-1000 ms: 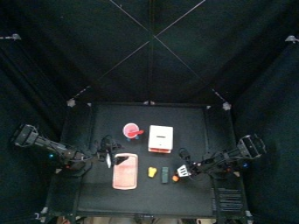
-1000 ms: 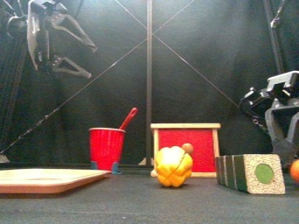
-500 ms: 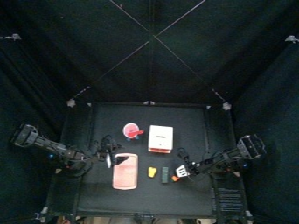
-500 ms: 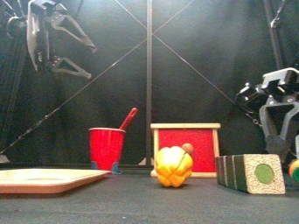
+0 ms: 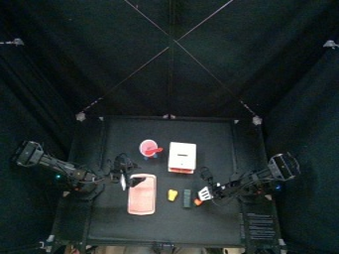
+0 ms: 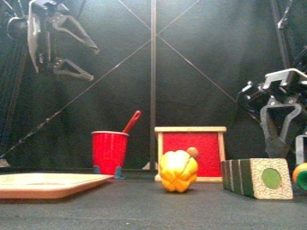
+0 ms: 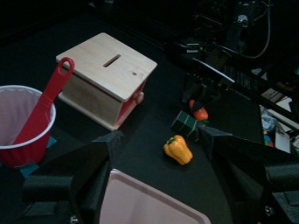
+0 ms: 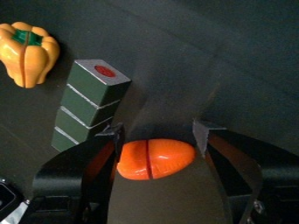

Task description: Put carrot right of roll

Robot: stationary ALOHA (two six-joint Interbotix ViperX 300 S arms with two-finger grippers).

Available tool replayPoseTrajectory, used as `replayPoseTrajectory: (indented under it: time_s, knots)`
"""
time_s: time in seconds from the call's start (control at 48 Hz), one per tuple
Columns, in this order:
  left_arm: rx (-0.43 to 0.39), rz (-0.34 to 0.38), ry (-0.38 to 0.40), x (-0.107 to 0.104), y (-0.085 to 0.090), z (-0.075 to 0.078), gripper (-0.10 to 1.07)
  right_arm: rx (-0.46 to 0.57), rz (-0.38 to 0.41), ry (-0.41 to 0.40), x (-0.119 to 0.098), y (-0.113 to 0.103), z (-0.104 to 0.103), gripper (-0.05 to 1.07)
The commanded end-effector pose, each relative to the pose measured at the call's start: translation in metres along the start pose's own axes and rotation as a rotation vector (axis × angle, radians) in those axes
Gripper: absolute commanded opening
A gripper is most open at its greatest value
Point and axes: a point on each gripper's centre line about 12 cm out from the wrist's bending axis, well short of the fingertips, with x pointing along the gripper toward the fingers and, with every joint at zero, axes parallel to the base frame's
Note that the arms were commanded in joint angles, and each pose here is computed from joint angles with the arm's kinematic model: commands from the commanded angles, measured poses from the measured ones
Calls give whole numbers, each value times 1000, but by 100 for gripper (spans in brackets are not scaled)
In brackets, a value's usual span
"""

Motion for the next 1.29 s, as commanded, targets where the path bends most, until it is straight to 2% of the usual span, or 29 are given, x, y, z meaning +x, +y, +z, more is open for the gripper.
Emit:
replayPoseTrajectory:
  time_s: [0.0, 0.167, 0.271, 0.438, 0.646, 0.812, 1.271]
  knots:
    - [-3, -6, -12, 0, -3, 4, 102, 13, 54, -9, -12, 9, 4, 95]
    - [-3, -4, -12, 1, -3, 4, 102, 28, 130, -13, -31, 18, 6, 95]
    - [-3, -5, -13, 0, -3, 5, 102, 9, 156, -10, -34, 24, 4, 95]
    - [-6, -5, -12, 0, -3, 4, 102, -30, 184, -2, -31, 35, 1, 95]
    - [-6, -3, -11, 1, -2, 4, 102, -91, 270, 94, -19, 52, -18, 95]
    - [-5, -5, -11, 0, -3, 4, 102, -92, 259, 121, -10, 49, -22, 95]
    - [-9, -3, -8, 0, -3, 4, 102, -100, 275, 152, -9, 47, -30, 95]
